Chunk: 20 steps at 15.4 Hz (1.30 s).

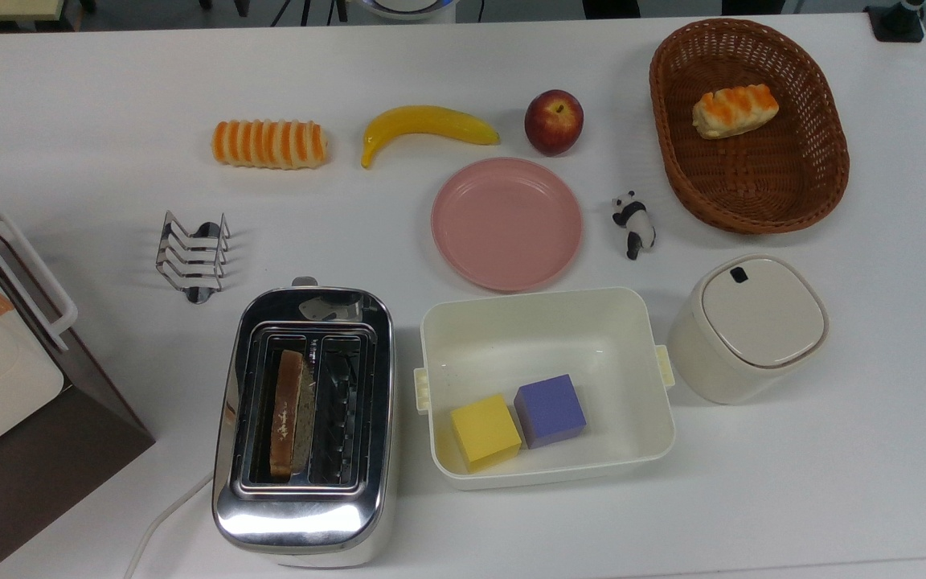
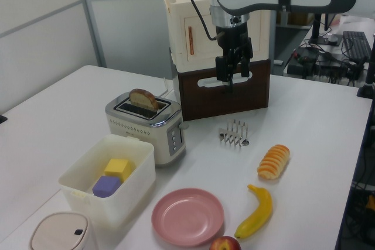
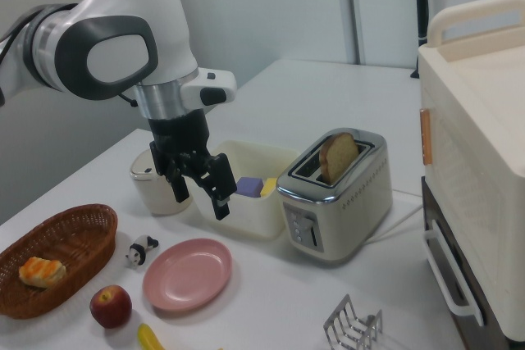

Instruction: Put the bread in the toaster

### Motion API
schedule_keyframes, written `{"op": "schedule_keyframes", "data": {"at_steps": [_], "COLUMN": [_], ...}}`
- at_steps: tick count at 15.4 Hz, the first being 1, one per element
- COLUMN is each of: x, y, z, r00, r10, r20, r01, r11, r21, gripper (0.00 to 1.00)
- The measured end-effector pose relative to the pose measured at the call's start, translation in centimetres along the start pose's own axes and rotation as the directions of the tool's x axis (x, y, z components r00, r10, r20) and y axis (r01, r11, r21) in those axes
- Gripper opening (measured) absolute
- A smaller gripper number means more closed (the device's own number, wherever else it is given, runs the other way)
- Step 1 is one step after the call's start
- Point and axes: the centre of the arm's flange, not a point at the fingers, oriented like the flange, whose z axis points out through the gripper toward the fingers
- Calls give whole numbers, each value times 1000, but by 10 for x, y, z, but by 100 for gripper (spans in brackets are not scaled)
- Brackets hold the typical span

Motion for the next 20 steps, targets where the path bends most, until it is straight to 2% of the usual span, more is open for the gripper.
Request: {"op": "schedule_keyframes", "data": {"at_steps": [12,18,20], "x": [3,27,35], "y": [-10,-10,-10], "z": [3,6,13], "r00": [1000,994,993], "r10": [-18,-20,-21], "r20": [4,-105,-114], "r01": [18,19,20], "r11": [1000,1000,1000], "r21": [-1,-12,-14], "gripper": [100,100,100]}}
